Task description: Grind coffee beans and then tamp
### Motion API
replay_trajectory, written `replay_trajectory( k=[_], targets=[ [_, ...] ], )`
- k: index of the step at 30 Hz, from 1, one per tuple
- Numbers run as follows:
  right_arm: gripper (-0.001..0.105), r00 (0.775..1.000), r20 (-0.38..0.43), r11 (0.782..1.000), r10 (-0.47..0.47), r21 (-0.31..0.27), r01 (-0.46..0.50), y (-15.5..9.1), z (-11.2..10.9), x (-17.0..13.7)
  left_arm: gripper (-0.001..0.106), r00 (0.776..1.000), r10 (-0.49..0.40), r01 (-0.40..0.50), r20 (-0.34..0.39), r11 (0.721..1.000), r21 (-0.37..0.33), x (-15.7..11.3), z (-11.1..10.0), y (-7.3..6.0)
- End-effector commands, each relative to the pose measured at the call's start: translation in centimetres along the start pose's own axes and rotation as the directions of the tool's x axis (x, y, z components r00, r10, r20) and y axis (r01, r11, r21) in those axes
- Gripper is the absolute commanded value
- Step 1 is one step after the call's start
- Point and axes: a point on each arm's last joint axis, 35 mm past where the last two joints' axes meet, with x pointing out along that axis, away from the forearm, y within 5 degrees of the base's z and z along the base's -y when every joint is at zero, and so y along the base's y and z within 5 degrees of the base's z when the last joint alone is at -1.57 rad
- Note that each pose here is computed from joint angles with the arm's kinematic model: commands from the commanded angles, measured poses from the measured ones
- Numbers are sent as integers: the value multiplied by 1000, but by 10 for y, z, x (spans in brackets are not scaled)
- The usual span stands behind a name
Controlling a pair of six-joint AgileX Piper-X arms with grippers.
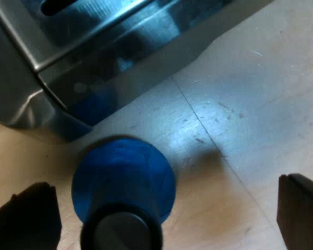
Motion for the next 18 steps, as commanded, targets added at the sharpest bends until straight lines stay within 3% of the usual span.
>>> replay_trajectory(
  k=[1,10,18],
  targets=[
    [70,1000,16,1000,-2,-1,2,0,2,-1,85,1000,19,-19,4,1000,-3,2,2,0],
    [70,1000,16,1000,-2,-1,2,0,2,-1,83,1000,22,-22,-16,1000,-5,10,2,1],
    [70,1000,16,1000,-2,-1,2,0,2,-1,56,999,43,-43,-6,999,-4,10,3,2]
  ],
)
